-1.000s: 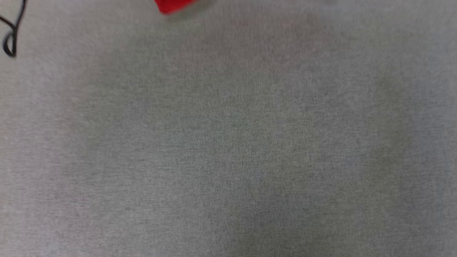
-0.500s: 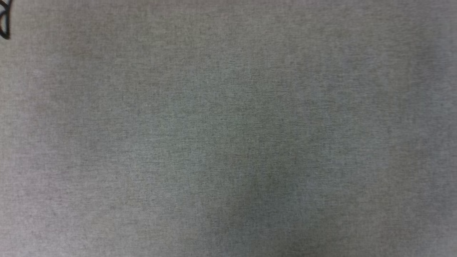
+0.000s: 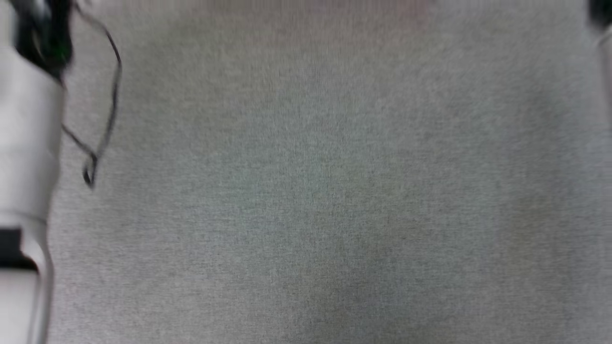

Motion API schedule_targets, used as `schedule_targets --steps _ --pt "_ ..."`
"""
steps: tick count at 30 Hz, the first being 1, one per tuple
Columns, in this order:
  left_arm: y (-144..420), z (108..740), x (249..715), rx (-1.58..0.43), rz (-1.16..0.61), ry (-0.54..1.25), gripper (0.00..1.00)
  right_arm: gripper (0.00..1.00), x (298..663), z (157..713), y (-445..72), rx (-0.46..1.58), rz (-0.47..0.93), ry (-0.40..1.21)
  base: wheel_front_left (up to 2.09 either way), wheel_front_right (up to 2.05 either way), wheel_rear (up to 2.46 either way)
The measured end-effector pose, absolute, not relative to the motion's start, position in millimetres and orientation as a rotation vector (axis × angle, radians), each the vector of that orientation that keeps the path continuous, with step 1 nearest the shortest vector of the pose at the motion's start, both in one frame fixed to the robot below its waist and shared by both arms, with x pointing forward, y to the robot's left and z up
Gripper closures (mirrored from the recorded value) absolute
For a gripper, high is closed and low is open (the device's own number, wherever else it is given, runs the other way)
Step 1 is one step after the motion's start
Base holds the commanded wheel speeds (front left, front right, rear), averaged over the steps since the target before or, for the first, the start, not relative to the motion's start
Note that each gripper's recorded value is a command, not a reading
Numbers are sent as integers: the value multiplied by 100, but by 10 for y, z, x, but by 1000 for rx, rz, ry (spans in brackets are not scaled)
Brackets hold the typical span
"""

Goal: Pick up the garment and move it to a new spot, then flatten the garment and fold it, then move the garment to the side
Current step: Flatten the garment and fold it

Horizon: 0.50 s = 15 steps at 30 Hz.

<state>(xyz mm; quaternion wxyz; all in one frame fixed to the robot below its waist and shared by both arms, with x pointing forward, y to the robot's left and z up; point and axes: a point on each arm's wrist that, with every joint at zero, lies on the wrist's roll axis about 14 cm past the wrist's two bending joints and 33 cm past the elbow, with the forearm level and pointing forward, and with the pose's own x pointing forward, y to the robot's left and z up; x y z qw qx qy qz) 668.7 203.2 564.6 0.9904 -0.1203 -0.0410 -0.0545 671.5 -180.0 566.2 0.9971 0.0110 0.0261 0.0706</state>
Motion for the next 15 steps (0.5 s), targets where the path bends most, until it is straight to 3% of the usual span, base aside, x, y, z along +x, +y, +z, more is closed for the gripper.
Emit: schedule_targets --steps 15 --pt "2165 4936 4783 -341 -37 74 100 100 4778 4743 -1926 157 157 256 0 0 0"
